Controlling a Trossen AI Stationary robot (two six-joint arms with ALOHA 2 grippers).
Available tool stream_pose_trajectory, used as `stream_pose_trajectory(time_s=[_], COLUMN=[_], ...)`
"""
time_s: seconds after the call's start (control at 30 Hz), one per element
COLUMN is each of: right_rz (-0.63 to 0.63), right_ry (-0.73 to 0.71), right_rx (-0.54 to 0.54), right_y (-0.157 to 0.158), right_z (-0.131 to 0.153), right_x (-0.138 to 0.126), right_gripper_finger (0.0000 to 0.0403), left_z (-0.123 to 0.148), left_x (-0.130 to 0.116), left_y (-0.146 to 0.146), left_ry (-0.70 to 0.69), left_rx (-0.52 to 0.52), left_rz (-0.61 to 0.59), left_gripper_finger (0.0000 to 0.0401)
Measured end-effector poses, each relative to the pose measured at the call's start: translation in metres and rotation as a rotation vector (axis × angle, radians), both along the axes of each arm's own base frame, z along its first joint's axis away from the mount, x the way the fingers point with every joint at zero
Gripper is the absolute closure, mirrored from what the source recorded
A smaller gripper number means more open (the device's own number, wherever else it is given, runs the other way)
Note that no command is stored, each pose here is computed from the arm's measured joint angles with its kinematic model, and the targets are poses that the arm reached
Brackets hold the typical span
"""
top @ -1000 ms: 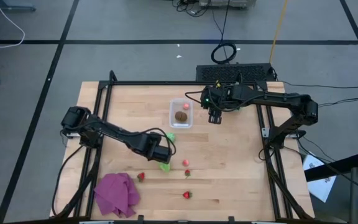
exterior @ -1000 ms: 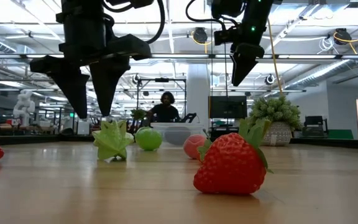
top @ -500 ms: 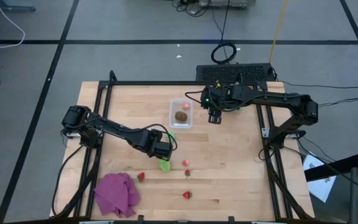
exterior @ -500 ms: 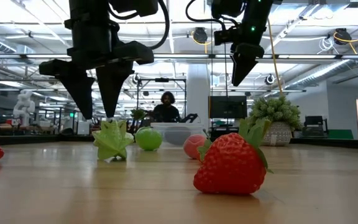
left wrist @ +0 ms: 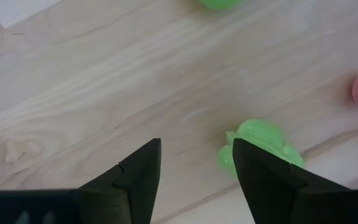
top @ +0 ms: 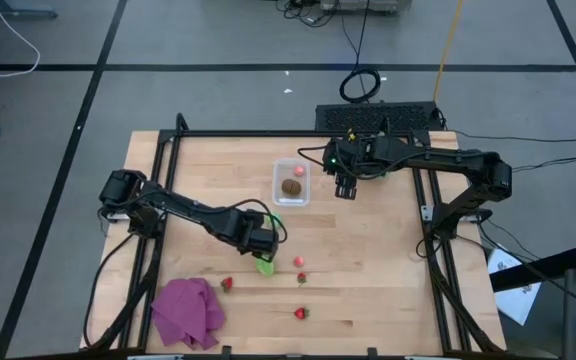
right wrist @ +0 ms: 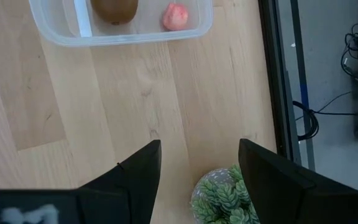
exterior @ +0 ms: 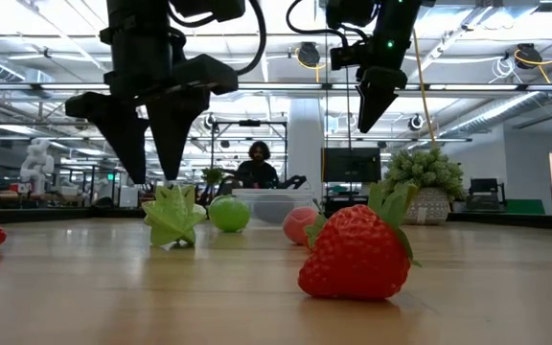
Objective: Pick and placing Produce into tupperware
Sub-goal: Put the starfruit into the transparent bin
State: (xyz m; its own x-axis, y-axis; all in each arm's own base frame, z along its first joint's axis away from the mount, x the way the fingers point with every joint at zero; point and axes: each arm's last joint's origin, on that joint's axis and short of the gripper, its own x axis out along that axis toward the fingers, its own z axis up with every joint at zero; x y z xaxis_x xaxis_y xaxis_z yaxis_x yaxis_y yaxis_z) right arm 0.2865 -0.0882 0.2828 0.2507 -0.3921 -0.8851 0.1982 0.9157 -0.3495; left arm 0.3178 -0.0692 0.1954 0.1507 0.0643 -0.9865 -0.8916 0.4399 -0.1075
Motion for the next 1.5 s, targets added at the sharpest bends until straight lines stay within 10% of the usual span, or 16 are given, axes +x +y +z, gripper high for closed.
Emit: stream_pose_trajectory(time_s=[1.03, 1.5], right_rz=[0.0, 0.0], right_ry=[0.009, 0.008], right_rx=[0.003, 0.002], right_y=[0.0, 0.0], right_z=[0.0, 0.0], right_x=[-0.001, -0.001], right_gripper_finger=[0.02, 0.02], left_z=[-0.008, -0.022], left_x=[-0.001, -0.009], left_y=[0.001, 0.003], left_ry=[-0.013, 0.023], left_rx=[0.042, 0.015], left_rz=[-0.06, 0.0], left_gripper_finger=[0.0192, 0.0055])
